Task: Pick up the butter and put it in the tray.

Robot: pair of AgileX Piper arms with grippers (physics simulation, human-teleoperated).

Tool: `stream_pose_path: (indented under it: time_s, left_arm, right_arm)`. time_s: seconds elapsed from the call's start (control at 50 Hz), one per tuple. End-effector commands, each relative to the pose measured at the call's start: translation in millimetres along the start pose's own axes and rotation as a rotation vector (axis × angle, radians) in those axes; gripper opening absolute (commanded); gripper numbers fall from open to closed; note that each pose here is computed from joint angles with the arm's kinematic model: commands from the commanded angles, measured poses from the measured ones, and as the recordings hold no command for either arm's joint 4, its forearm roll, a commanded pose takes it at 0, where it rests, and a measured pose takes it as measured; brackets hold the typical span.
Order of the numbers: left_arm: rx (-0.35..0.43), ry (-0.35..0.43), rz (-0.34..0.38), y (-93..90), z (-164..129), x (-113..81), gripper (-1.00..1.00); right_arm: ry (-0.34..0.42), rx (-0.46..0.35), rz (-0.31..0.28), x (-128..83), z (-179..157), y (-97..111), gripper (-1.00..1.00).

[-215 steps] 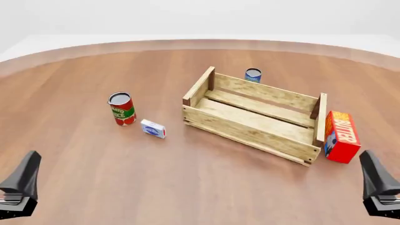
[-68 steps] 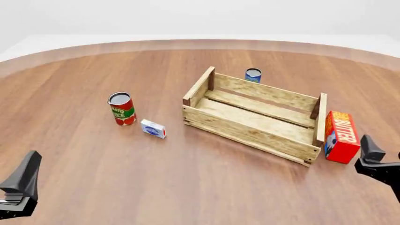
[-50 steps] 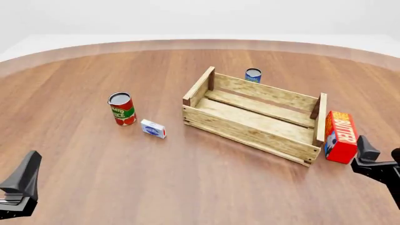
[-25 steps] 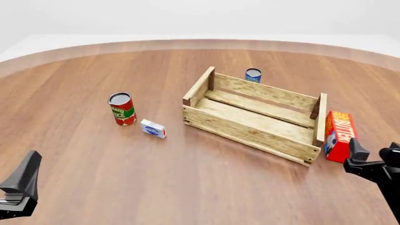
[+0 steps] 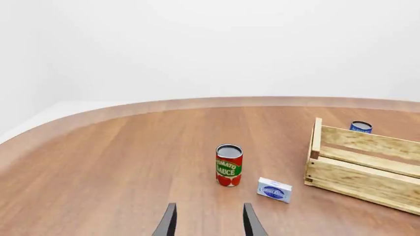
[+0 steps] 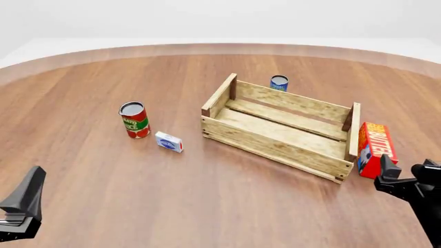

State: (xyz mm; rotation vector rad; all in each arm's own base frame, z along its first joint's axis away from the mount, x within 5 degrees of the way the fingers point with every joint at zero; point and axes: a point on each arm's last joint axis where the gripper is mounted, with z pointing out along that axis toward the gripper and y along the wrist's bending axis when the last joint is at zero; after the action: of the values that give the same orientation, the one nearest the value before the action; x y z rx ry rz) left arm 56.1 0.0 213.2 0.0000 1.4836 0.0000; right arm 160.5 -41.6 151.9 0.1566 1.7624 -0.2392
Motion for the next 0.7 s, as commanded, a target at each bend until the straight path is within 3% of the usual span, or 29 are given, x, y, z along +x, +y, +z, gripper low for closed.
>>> stream_pose_path:
  time_s: [0.02,0.7]
  left_arm:
    - [0.000,0.000,0.000,0.0,0,0.0,1.00]
    - [0.000,0.000,0.000,0.0,0,0.0,1.00]
  right_arm:
    - [0.001,0.008,0.002,3,3,-1,1.00]
    - [0.018,0.009,-0.004,7,22,-1,1.00]
